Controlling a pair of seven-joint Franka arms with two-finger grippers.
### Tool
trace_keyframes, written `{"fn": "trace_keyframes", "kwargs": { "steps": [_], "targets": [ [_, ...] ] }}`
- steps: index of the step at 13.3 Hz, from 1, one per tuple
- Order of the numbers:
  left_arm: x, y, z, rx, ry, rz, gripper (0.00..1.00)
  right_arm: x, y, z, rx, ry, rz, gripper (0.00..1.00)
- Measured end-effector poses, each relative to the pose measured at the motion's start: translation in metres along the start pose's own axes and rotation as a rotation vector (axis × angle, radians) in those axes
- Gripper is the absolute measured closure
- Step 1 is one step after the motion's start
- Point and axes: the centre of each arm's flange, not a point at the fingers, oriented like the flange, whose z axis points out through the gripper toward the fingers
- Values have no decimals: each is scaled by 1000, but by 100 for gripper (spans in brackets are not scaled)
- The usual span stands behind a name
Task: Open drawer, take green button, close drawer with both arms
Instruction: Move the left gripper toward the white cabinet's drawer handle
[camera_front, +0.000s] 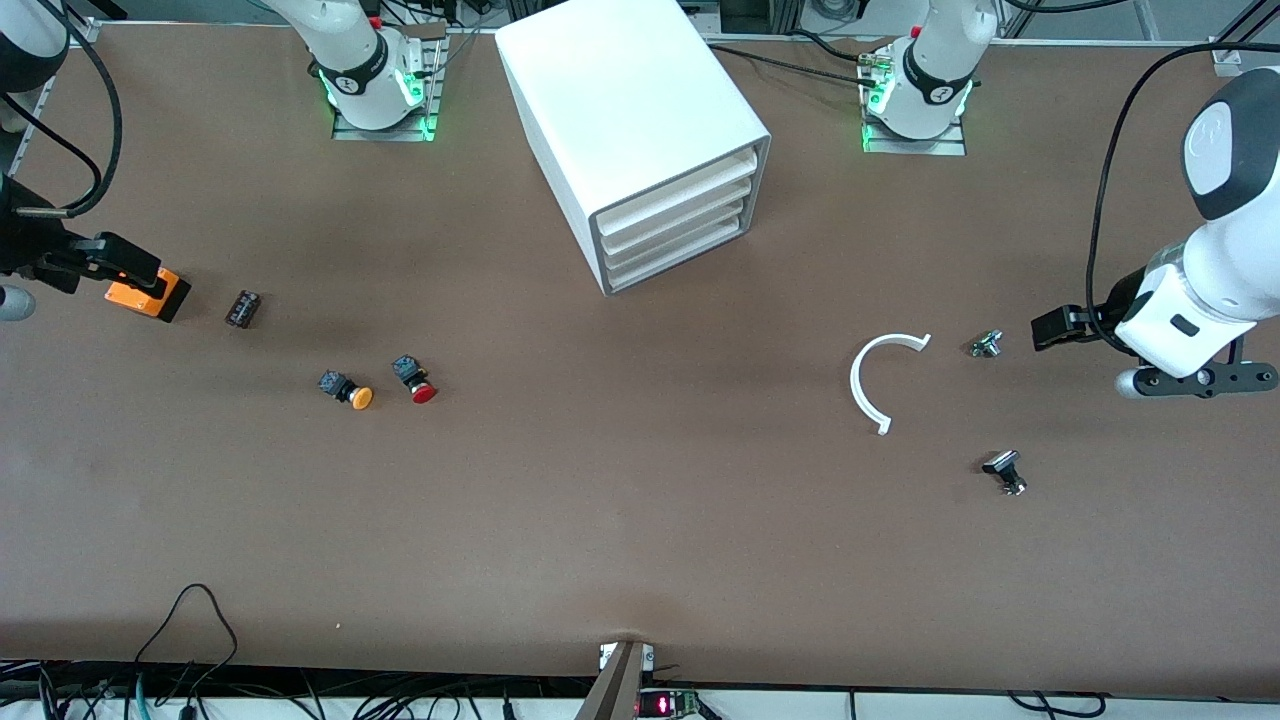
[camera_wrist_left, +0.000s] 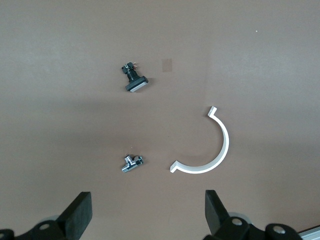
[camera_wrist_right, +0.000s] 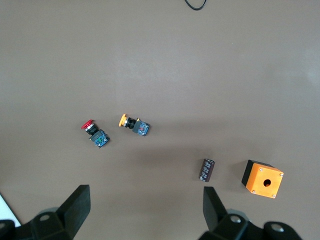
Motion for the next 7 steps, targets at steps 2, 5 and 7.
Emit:
{"fn": "trace_keyframes", "kwargs": {
  "steps": [2, 5, 7],
  "targets": [
    [0, 0, -2, 0, 4, 0, 0, 1, 0, 3, -1, -6, 0, 0],
    [0, 0, -3, -1, 6, 0, 0, 7, -4, 22, -4, -39, -6, 0],
    [0, 0, -3, -1, 6, 0, 0, 13, -16, 41, -6, -71, -25, 0]
  ]
}}
